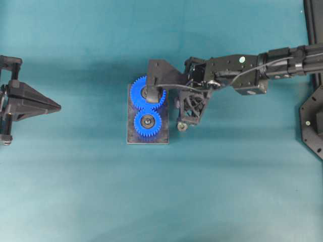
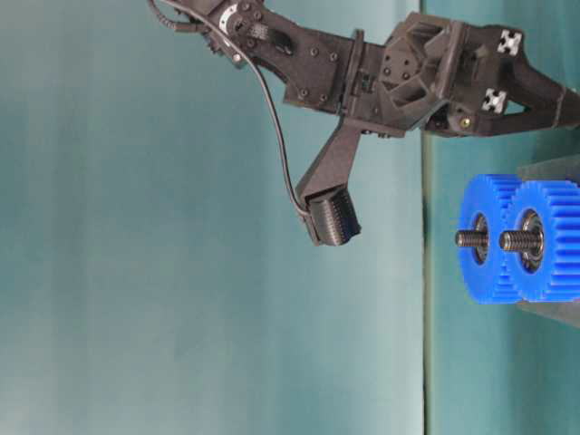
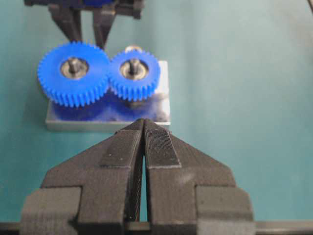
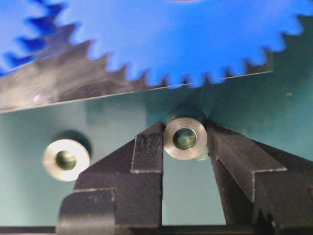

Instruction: Insert the washer onto the shaft.

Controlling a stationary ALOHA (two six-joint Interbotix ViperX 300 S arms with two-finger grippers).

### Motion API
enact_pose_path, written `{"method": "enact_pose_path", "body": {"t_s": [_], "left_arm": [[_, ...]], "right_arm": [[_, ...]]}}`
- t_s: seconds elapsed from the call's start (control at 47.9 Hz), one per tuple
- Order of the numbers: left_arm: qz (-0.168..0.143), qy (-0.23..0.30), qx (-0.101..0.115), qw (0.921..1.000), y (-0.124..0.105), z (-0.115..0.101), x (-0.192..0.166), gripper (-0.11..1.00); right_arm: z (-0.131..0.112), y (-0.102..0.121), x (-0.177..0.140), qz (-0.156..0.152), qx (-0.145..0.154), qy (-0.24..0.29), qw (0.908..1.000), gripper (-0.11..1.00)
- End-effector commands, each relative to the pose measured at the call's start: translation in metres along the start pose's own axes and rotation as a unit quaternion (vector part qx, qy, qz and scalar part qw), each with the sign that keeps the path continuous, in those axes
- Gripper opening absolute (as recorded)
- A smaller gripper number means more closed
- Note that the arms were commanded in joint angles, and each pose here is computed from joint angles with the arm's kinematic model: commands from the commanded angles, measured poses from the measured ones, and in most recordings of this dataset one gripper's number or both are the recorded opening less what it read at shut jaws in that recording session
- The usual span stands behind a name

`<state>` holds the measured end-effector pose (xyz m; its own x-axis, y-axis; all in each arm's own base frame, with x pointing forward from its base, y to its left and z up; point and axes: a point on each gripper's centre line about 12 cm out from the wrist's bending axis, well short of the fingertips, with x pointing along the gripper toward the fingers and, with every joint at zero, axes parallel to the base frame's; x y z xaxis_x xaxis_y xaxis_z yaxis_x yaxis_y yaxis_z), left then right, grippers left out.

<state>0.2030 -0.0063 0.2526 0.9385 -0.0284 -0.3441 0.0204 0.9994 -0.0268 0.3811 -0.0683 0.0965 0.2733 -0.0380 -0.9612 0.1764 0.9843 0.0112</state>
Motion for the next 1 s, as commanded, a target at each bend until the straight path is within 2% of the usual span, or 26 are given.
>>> {"method": "enact_pose_path", "body": {"t_s": [0.0, 0.271, 0.48, 0.668, 0.98], "left_arm": [[-0.001, -0.01, 0.0, 1.0, 0.0, 0.006, -0.001, 0.01], [-0.001, -0.014, 0.0, 0.9999, -0.001, 0.008, -0.002, 0.01], [-0.001, -0.011, -0.001, 0.9999, -0.001, 0.007, -0.001, 0.01], [-0.001, -0.011, -0.001, 0.9999, 0.0, 0.007, -0.001, 0.01], [-0.001, -0.011, -0.001, 0.9999, -0.001, 0.008, -0.001, 0.01]], "right_arm": [[0.017, -0.005, -0.026, -0.003, 0.01, -0.036, 0.9993, 0.32], [0.03, 0.003, -0.075, 0.001, -0.001, -0.035, 0.9994, 0.32], [0.055, 0.019, -0.103, 0.008, -0.024, -0.063, 0.9977, 0.32], [0.075, 0.025, -0.105, 0.009, -0.037, -0.079, 0.9961, 0.32], [0.093, 0.025, -0.091, 0.002, -0.047, -0.076, 0.996, 0.32]]}}
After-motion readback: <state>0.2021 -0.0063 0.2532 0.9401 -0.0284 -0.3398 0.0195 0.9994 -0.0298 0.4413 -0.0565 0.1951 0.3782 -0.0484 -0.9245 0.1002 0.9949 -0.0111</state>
